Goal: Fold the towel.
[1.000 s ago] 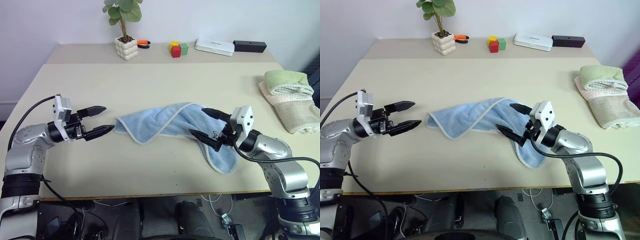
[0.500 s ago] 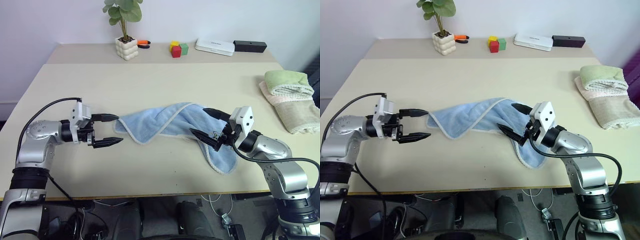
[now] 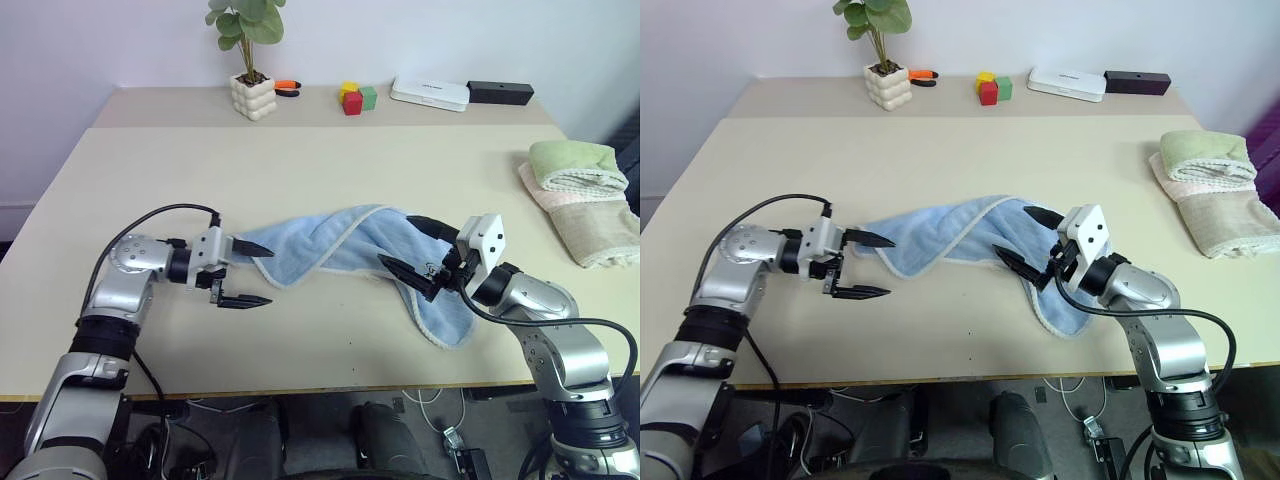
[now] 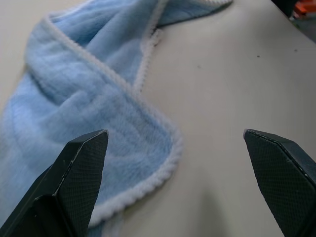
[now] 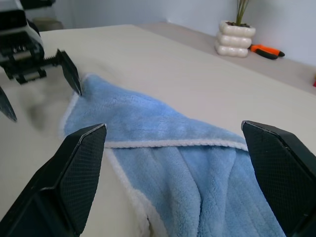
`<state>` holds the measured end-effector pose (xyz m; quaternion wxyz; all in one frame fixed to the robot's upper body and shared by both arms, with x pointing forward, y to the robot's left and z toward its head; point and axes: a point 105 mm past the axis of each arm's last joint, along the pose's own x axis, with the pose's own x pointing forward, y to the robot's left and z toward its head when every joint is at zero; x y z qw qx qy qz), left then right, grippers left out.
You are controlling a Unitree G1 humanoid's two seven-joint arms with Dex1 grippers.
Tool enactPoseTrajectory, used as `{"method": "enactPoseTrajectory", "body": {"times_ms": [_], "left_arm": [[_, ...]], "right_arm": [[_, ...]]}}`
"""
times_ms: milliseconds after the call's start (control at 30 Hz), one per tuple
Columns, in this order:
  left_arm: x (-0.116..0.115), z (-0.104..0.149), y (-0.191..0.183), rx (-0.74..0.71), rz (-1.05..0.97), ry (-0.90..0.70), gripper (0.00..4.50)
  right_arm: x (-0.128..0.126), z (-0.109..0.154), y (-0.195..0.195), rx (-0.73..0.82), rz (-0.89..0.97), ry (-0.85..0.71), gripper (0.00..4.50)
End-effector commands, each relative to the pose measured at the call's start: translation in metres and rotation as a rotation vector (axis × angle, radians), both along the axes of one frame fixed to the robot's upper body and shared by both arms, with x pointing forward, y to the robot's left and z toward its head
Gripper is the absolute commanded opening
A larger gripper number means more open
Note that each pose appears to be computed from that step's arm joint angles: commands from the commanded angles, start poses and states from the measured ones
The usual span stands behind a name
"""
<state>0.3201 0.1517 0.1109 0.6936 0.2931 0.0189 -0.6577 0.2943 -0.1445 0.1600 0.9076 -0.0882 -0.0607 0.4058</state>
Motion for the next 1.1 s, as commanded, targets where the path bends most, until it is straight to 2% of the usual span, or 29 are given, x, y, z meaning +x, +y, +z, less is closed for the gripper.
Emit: {"method": "enactPoseTrajectory", "body": {"times_ms": [33, 267, 300, 367, 600, 633, 700, 800, 967, 1100], "left_arm": [[0.003, 0.002, -0.013, 0.004, -0.058, -0.061, 4.48], [0.017, -0.007, -0.025, 0.059, -0.061, -0.074, 4.48], [0.018, -0.011, -0.024, 0.089, -0.066, -0.073, 4.24], [0.020, -0.019, -0.021, 0.126, -0.052, -0.031, 3.70], [0.013, -0.024, -0.025, 0.106, -0.086, 0.016, 0.18], [0.013, -0.023, -0.025, 0.098, -0.086, 0.022, 0.03], [0.016, -0.019, -0.023, 0.082, -0.068, 0.009, 0.03], [0.023, 0.000, -0.015, -0.004, -0.007, -0.001, 0.03], [0.026, 0.019, -0.007, -0.124, 0.049, 0.009, 0.03], [0.029, 0.033, 0.003, -0.252, 0.148, 0.009, 0.03]], "right_arm": [[-0.004, 0.010, 0.004, 0.003, -0.001, -0.064, 4.50], [-0.005, 0.007, 0.006, 0.021, -0.028, -0.082, 4.50], [-0.006, 0.007, 0.006, 0.021, -0.033, -0.085, 4.50], [-0.006, 0.008, 0.005, 0.023, -0.042, -0.090, 4.50], [-0.007, 0.009, 0.000, 0.020, -0.069, -0.100, 4.50], [-0.007, 0.009, -0.001, 0.019, -0.072, -0.100, 4.50], [0.001, 0.011, -0.010, 0.000, -0.131, -0.131, 4.50], [0.028, 0.024, -0.047, -0.032, -0.363, -0.220, 4.50], [0.044, 0.010, -0.074, -0.030, -0.462, -0.091, 4.50], [0.058, -0.014, -0.105, -0.072, -0.598, 0.087, 4.50]]}}
